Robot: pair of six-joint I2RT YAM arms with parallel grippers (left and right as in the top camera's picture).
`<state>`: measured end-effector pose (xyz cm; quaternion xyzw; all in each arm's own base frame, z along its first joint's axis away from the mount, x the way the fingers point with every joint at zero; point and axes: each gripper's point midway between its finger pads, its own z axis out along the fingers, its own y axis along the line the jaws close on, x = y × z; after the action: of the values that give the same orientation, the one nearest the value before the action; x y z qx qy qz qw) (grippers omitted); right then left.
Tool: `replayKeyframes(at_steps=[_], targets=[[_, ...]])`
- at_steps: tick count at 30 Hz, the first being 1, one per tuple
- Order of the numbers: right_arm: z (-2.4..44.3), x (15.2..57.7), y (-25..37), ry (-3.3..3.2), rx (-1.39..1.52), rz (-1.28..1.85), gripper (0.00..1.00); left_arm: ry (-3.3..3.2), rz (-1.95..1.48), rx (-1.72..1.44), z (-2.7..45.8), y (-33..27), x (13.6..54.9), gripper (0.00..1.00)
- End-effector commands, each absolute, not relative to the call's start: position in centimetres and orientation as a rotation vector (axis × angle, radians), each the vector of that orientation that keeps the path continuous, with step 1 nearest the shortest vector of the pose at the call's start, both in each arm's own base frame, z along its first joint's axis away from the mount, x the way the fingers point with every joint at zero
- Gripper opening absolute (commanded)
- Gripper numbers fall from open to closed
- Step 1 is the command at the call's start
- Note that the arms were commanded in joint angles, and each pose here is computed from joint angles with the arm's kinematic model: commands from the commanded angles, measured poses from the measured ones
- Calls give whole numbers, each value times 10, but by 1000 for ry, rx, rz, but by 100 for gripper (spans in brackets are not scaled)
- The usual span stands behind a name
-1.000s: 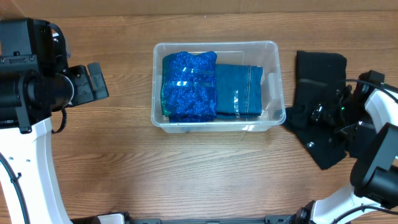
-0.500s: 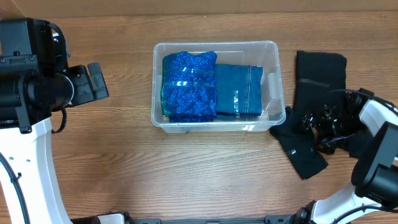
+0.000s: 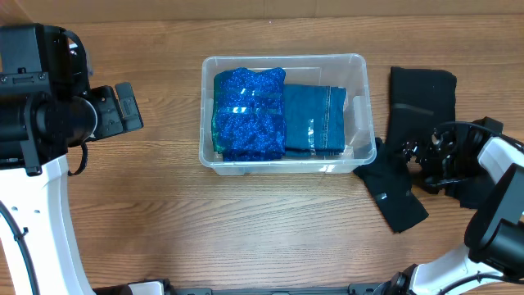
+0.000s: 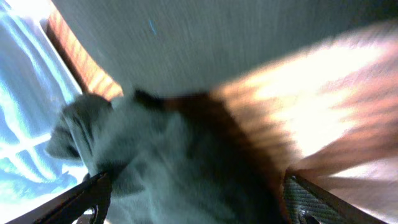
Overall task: Pack container
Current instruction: 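Reach the right gripper to the lower black garment and grasp it, then lift the black garment and drop it onto the jeans in the bin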
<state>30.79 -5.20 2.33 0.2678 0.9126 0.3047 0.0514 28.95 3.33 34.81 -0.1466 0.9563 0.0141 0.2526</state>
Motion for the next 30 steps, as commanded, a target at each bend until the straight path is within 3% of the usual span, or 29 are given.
replayKeyframes(at_steps=[1, 4, 6, 9, 13, 15, 19, 21, 26, 30], targets=[[29, 310, -59, 2806, 695, 746, 92, 2597, 33, -420, 348, 34, 291, 100], [20, 305, -49, 2907, 618, 621, 84, 2597, 33, -420, 348, 34, 291, 100], [17, 303, -39, 2948, 560, 578, 72, 2597, 33, -420, 348, 34, 291, 100], [6, 294, -35, 3017, 602, 449, 68, 2597, 33, -420, 348, 34, 291, 100], [-2, 285, -41, 3034, 683, 390, 36, 2597, 33, -420, 348, 34, 291, 100], [8, 289, -47, 3018, 718, 388, 27, 2597, 33, -420, 348, 34, 291, 100], [68, 311, -56, 2937, 699, 378, 19, 2597, 33, -420, 348, 34, 291, 100], [134, 323, -59, 2838, 671, 357, 11, 2597, 33, -420, 348, 34, 291, 100], [262, 329, -8, 2582, 455, 654, 10, 2597, 33, -420, 348, 34, 291, 100], [293, 329, 43, 2502, 349, 834, 8, 2597, 33, -420, 348, 34, 291, 100]])
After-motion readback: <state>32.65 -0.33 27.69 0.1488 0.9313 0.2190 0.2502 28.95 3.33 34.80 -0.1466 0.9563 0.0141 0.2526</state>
